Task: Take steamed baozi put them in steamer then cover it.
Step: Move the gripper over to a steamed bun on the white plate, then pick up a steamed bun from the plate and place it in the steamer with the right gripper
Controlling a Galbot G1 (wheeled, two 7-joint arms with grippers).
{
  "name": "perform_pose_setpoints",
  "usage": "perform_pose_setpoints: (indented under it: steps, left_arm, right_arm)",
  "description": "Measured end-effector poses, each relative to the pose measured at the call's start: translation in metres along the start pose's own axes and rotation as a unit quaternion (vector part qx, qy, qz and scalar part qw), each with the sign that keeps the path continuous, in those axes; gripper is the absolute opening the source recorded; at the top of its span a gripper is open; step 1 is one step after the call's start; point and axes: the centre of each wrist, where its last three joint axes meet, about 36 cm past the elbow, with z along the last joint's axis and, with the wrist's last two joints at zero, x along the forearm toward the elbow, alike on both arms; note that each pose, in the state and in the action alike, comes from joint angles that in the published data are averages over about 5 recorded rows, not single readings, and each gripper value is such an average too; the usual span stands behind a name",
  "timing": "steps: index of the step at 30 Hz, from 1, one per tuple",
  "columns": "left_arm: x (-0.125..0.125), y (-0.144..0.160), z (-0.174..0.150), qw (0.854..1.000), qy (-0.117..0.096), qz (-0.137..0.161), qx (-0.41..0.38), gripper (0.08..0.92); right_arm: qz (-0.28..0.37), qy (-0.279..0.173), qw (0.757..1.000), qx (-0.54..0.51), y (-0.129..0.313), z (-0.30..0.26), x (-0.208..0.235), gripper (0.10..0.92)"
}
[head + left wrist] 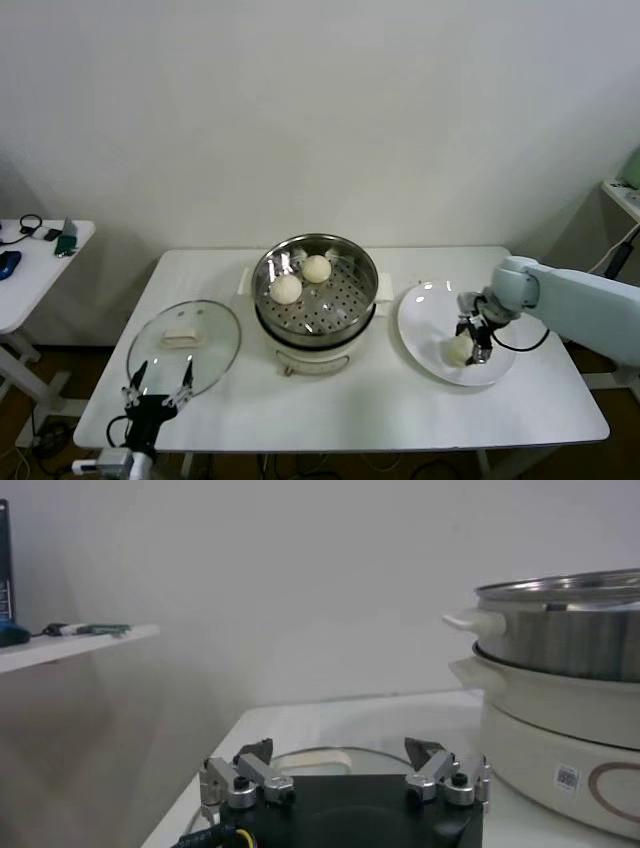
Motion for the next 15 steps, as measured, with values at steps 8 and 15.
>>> perform_pose_setpoints:
  steps: [8,15]
  left_arm:
    - [0.000,0.000,-0.002,1.000,-0.002,0.000,0.000,0.823]
    - [0.000,-0.003,-0.004,1.000,-0.004,0.003,0.000,0.823]
  right_arm:
    - [0.001,-0.009,1.000,0.013,-0.010,-0.008,0.018,0.646]
    - [0.018,-0.014,0.998,0.058,-0.036,-0.027,0.073,0.645]
